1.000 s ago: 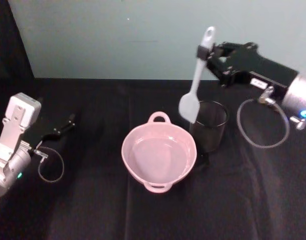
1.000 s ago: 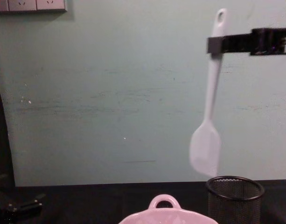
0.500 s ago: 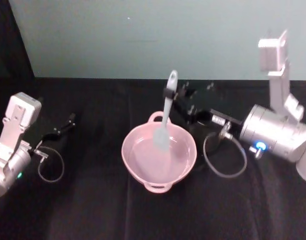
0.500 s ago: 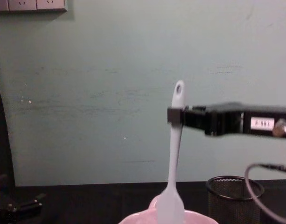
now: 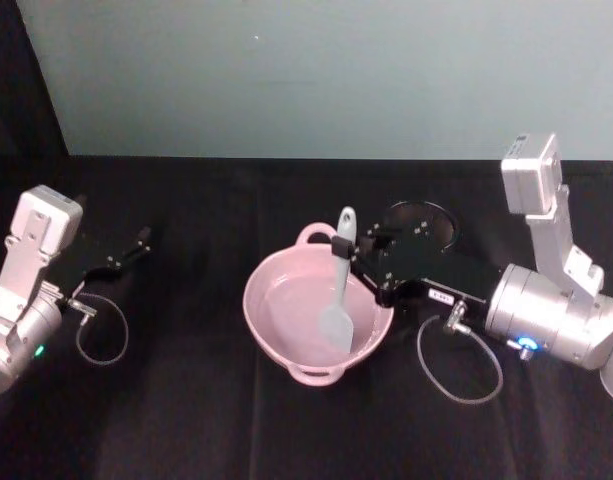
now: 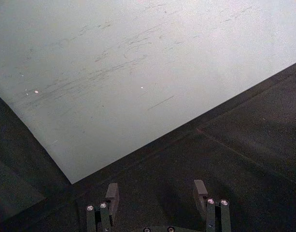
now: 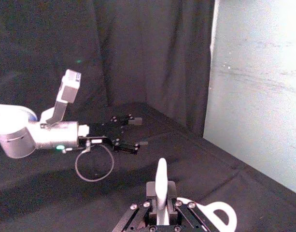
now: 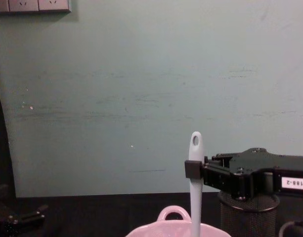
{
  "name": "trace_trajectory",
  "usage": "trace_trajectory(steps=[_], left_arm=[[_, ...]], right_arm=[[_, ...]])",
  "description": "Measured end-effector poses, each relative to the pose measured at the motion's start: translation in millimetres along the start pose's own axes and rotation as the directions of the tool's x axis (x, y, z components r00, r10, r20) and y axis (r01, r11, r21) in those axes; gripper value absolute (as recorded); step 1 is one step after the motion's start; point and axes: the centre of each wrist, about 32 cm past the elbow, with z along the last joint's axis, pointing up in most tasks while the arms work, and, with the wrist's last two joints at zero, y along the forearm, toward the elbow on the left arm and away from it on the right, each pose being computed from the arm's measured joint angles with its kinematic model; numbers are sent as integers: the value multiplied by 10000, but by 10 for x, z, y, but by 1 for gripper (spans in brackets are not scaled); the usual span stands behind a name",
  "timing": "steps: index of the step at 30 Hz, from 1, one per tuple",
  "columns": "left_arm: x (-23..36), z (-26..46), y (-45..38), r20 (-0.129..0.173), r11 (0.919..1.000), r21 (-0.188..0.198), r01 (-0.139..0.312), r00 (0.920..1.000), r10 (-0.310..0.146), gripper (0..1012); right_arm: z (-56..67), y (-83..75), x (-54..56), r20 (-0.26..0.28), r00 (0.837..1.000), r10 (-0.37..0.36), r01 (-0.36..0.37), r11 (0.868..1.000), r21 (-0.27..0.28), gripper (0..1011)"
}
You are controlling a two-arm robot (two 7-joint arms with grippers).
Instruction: Use the one hand to pick up the spoon and stir the clear water in the bowl.
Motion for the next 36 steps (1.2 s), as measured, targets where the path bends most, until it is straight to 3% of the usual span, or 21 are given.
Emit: trace_trajectory(steps=[7, 20, 29, 36], left_arm=[[0, 0, 0, 0, 10000, 0, 0, 10000, 0, 1011], [0, 0, 0, 1, 10000, 0, 1, 10000, -1, 1011], [0, 0, 0, 1, 10000, 0, 0, 10000, 0, 1011], [0, 0, 0, 0, 10000, 0, 0, 10000, 0, 1011]], right_arm=[[-71, 48, -40, -212, 9995, 229, -228, 9997, 65, 123], [-174, 335, -113, -595, 9972, 463, -438, 9981, 423, 123], [-265, 579, -109, -329, 9993, -168, 193, 9967, 786, 123], [-342, 725, -91, 197, 9930, -1161, 1136, 9883, 1022, 123]])
